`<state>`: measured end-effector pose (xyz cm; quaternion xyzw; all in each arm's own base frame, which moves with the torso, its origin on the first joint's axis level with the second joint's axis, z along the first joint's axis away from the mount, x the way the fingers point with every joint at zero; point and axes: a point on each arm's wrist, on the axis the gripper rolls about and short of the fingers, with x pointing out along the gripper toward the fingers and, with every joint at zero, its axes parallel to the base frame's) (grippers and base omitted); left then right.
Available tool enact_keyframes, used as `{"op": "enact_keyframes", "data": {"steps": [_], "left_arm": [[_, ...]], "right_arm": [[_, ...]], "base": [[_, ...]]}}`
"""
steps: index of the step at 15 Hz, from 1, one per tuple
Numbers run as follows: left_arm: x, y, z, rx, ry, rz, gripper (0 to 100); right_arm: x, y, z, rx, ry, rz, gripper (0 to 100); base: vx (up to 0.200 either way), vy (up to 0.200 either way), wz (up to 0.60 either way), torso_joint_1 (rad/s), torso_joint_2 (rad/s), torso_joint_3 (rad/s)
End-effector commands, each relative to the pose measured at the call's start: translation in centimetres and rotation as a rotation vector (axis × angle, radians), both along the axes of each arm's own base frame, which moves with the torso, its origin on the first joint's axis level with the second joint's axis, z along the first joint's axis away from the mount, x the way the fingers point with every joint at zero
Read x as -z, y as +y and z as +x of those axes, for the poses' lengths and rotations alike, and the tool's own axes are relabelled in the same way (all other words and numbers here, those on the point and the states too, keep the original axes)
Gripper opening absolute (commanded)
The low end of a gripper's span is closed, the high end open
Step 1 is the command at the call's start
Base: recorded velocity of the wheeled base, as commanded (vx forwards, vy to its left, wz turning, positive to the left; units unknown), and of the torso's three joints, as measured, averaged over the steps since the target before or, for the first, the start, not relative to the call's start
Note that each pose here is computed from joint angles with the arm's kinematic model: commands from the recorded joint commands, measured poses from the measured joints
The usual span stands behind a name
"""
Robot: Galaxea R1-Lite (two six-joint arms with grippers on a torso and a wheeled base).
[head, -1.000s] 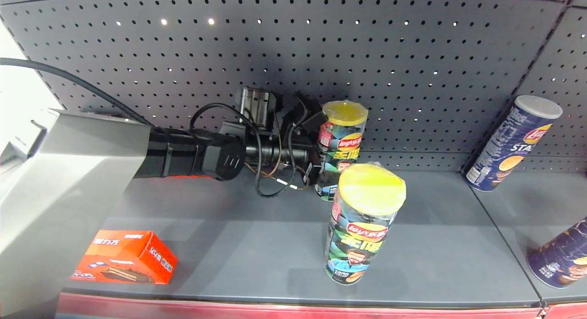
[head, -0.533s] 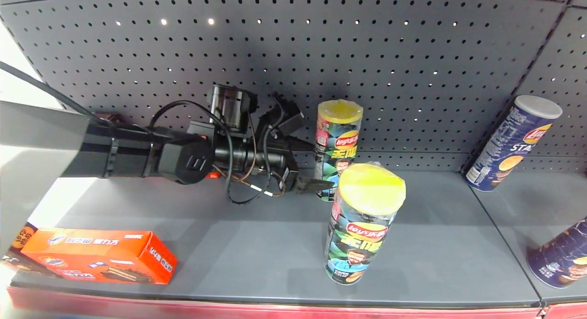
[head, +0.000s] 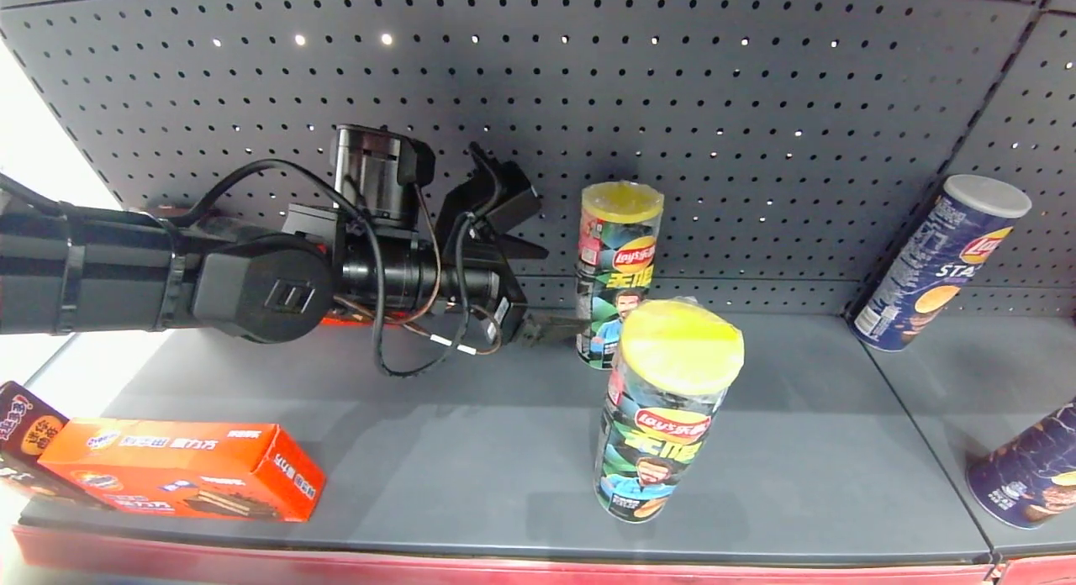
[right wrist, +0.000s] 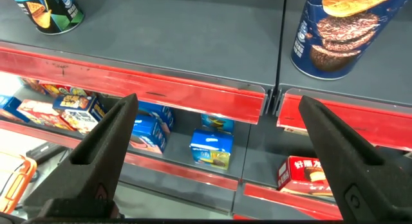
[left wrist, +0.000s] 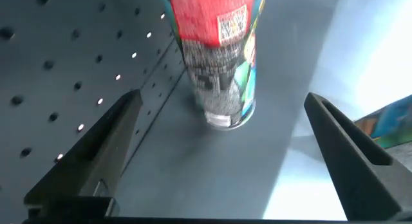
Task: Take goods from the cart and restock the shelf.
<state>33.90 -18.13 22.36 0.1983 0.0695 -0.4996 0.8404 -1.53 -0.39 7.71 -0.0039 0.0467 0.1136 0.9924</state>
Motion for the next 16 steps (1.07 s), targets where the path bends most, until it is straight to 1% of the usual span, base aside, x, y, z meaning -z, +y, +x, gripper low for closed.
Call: {"op": "enact_keyframes", "data": {"steps": [1, 4, 7, 10, 12, 13, 15, 16], "left_arm": [[-0.5, -0.5, -0.4, 0.010, -0.011, -0.008, 100], [0.4, -1.5, 0.1, -0.025, -0.034, 0.001, 100], [0.4, -1.3, 0.5, -0.111, -0.045, 0.021, 100], [0.4, -1.1, 0.7, -0.154, -0.048, 0.032, 100], [0.4, -1.1, 0.7, -0.161, -0.047, 0.032, 100], [0.4, -1.1, 0.7, -0.179, -0.044, 0.030, 100], [0.6, -1.4, 0.9, -0.212, -0.023, 0.019, 100], [0.4, -1.6, 1.1, -0.245, -0.021, 0.010, 100]], "right_arm": [[0.0, 0.0, 0.0, 0.000, 0.002, 0.000, 100], [0.0, 0.0, 0.0, 0.000, 0.002, 0.000, 100], [0.0, 0.0, 0.0, 0.000, 0.002, 0.000, 100], [0.0, 0.0, 0.0, 0.000, 0.002, 0.000, 100], [0.0, 0.0, 0.0, 0.000, 0.002, 0.000, 100], [0.0, 0.0, 0.0, 0.000, 0.002, 0.000, 100], [0.0, 0.0, 0.0, 0.000, 0.002, 0.000, 100], [0.0, 0.0, 0.0, 0.000, 0.002, 0.000, 100]], "base": [[0.000, 0.000, 0.00, 0.000, 0.00, 0.000], [0.000, 0.000, 0.00, 0.000, 0.00, 0.000], [0.000, 0.000, 0.00, 0.000, 0.00, 0.000], [0.000, 0.000, 0.00, 0.000, 0.00, 0.000], [0.000, 0.000, 0.00, 0.000, 0.00, 0.000], [0.000, 0.000, 0.00, 0.000, 0.00, 0.000], [0.000, 0.000, 0.00, 0.000, 0.00, 0.000], [0.000, 0.000, 0.00, 0.000, 0.00, 0.000]]}}
